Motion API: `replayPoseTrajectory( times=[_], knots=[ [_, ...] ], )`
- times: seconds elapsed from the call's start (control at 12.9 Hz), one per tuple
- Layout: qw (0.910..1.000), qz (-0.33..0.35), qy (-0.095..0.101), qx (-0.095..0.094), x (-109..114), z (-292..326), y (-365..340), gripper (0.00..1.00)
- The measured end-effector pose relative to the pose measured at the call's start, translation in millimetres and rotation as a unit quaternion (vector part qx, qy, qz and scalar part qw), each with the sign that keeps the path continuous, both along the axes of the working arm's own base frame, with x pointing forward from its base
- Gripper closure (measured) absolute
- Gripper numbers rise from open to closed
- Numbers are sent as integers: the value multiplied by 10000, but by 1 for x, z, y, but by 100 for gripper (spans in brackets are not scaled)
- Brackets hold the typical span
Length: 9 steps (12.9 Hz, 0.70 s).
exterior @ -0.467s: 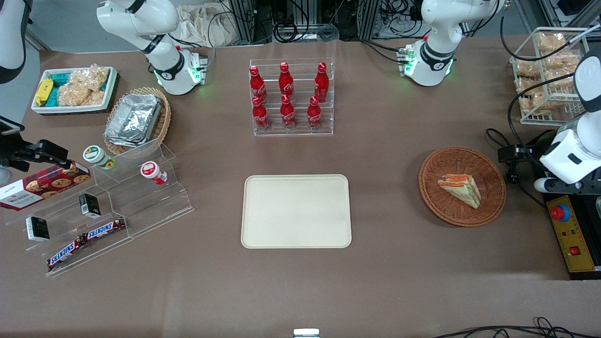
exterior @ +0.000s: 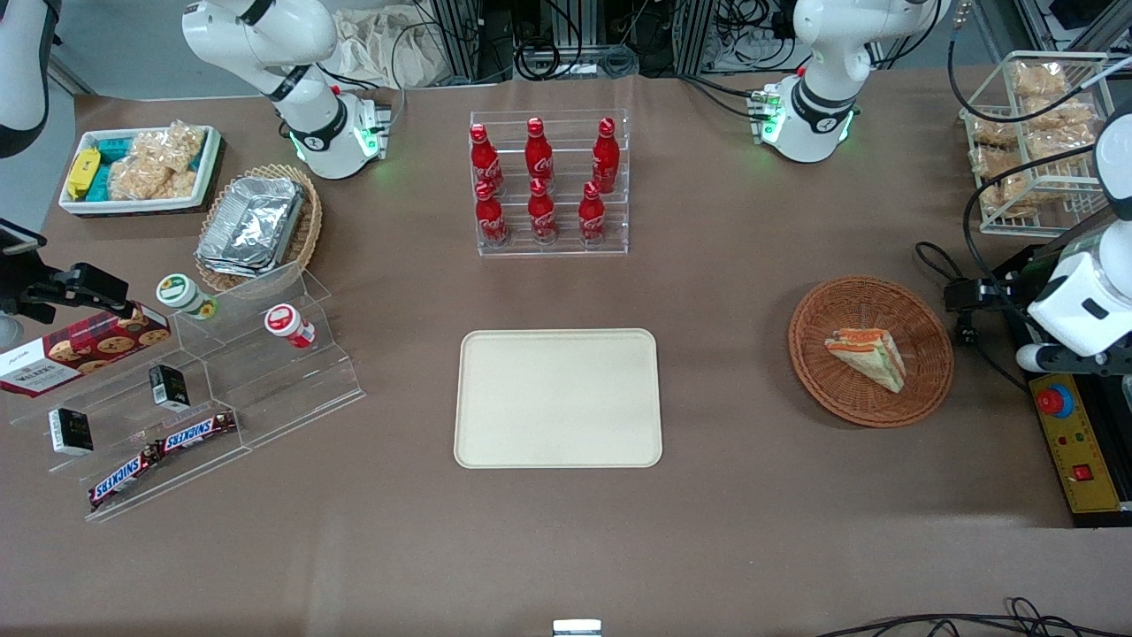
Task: Place sandwich from basket to tray
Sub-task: 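Move the left gripper over the wicker basket toward the sandwich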
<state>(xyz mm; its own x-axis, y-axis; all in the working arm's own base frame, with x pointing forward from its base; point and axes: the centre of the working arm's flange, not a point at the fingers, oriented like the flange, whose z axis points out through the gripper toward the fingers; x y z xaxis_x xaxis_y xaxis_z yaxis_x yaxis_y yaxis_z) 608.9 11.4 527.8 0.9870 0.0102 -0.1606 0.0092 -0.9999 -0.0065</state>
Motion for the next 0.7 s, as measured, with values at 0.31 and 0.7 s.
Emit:
replayPoseTrajectory(
  times=[0.31,0.7],
  knots=[
    [9730,2281,-60,336,9,-28,1,0],
    [8946,4419,-486,449,0,-130,-12,0]
  ],
)
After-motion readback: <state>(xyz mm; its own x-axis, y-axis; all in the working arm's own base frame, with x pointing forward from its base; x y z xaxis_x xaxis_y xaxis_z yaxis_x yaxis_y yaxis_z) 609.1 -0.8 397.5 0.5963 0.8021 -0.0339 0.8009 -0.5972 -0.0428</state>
